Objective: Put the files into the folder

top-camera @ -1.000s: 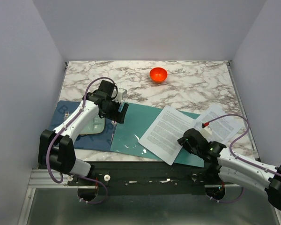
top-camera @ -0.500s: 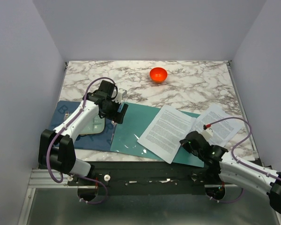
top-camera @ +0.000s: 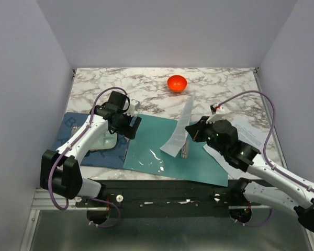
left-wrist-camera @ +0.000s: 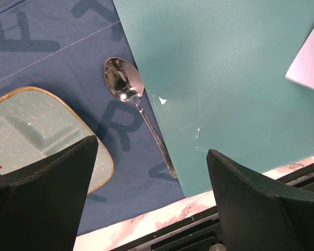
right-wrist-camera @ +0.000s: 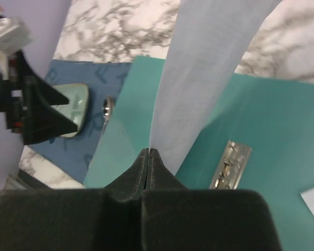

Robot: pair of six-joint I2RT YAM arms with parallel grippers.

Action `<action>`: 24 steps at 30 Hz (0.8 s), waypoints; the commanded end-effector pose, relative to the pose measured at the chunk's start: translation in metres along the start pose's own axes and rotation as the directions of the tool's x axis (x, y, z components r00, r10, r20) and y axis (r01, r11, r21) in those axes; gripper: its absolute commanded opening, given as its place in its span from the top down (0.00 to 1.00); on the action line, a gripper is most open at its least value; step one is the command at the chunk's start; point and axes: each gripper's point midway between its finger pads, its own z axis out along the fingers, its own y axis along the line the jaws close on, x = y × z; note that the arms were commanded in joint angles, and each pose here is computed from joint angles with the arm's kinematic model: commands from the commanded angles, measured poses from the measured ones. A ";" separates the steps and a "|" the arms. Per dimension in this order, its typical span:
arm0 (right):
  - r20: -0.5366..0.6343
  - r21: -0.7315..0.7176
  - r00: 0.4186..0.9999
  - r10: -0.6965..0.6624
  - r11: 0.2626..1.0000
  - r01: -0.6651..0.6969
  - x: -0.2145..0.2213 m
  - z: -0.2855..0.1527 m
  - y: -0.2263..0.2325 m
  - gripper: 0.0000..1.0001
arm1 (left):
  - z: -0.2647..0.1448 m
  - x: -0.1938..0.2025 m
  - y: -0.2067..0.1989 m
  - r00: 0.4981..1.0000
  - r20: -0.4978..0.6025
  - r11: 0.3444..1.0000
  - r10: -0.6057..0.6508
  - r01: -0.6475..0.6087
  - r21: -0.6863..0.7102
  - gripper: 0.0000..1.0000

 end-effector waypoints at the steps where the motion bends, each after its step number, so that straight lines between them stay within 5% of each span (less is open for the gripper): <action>1: -0.025 -0.174 0.955 -0.295 0.942 0.286 -0.010 0.002 0.034 0.99 | -0.005 0.009 0.005 1.000 -0.006 0.999 0.018 -0.018 -0.033 0.01; 10: -0.091 -0.275 0.849 -0.520 0.833 0.480 0.009 0.006 0.036 0.99 | -0.008 0.016 0.008 1.000 -0.013 0.999 0.027 -0.028 -0.045 0.01; 24: -0.112 -0.338 0.880 -0.462 0.850 0.404 0.025 0.014 0.045 0.99 | -0.010 0.015 0.013 1.000 -0.003 0.998 0.024 -0.024 -0.060 0.01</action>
